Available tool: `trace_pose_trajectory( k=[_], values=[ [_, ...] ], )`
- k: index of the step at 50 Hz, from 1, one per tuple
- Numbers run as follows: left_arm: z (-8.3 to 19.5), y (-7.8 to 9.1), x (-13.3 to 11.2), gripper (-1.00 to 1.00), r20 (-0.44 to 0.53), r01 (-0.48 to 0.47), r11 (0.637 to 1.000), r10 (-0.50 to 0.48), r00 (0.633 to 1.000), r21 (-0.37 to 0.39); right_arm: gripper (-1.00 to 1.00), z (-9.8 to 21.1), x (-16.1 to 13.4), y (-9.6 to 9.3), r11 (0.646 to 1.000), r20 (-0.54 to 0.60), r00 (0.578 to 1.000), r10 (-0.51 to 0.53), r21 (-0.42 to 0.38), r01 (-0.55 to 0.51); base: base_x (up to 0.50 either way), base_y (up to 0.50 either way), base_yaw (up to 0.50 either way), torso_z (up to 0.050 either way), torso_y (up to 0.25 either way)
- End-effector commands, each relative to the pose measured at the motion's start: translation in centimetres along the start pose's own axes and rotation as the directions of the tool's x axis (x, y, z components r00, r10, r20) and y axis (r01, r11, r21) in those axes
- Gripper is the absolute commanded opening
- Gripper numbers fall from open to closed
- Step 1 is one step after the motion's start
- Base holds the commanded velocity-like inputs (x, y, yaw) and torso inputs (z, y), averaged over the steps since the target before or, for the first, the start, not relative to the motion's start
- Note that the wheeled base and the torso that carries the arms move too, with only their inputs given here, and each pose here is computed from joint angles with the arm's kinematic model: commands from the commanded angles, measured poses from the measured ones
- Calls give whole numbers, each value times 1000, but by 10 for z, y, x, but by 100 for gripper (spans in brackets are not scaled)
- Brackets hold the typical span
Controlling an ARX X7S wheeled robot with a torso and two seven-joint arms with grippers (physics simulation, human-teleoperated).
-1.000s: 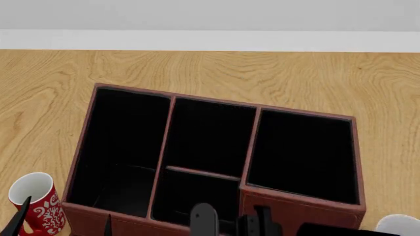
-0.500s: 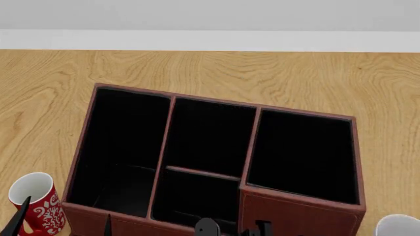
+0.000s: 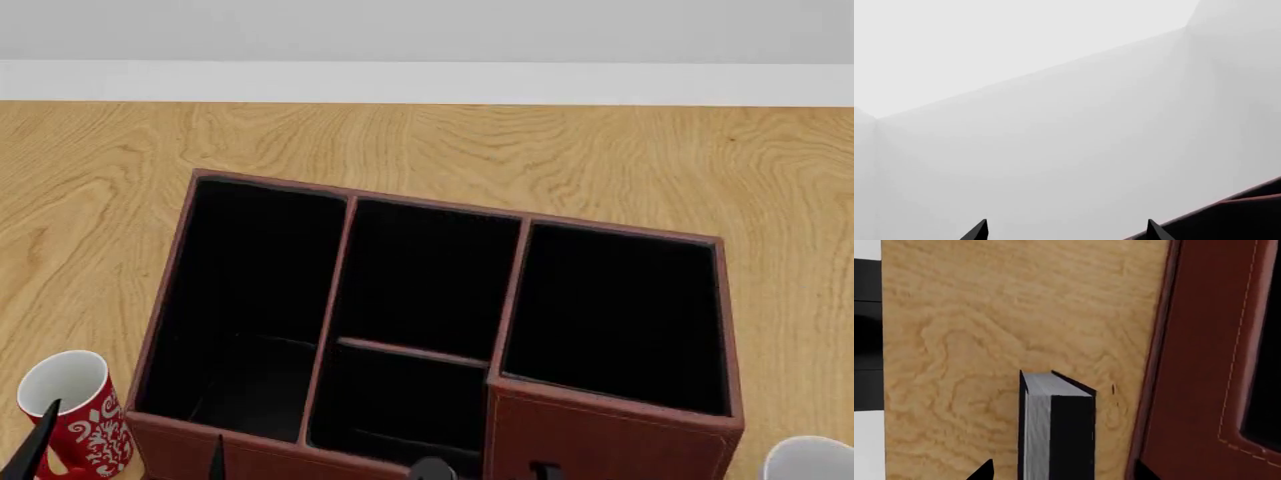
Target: Pick up the book and place it in the right compartment of the caddy.
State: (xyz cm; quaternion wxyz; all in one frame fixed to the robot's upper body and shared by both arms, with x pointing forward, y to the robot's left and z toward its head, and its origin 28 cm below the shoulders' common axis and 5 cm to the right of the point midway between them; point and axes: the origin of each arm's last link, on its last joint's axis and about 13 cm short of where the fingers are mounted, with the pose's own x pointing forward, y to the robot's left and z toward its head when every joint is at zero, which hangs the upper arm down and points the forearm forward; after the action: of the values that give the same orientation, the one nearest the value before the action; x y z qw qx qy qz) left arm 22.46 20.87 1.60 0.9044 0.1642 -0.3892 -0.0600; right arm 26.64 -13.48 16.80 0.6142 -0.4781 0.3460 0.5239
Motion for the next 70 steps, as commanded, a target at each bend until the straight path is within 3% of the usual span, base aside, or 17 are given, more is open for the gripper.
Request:
trace_pose_trajectory(
  k=[1,13,14,33,49,70],
  values=[
    [0,0,0,100,-3,-3,1000,3,1000,0,100,-5,8,4,1000,-6,1000,15,9,-15,0,0,0,0,0],
    [0,0,0,100,-6,-5,1000,5,1000,1,100,-12,16,11,999,-9,999,48,26,-48,0,0,0,0,0],
    [0,0,0,100,-6,-5,1000,5,1000,1,-100,-12,16,12,999,-5,999,49,22,-49,0,0,0,0,0],
    [0,0,0,100,-5,-10,1000,10,1000,1,-100,-10,5,12,999,18,999,37,23,-37,0,0,0,0,0],
    [0,0,0,100,6,-18,1000,18,1000,3,-100,12,-37,10,998,99,994,-46,-31,49,0,0,0,0,0],
    [0,0,0,100,19,-21,1000,21,1000,13,-100,24,-81,30,983,213,963,-163,-47,177,0,0,0,0,0]
  ],
)
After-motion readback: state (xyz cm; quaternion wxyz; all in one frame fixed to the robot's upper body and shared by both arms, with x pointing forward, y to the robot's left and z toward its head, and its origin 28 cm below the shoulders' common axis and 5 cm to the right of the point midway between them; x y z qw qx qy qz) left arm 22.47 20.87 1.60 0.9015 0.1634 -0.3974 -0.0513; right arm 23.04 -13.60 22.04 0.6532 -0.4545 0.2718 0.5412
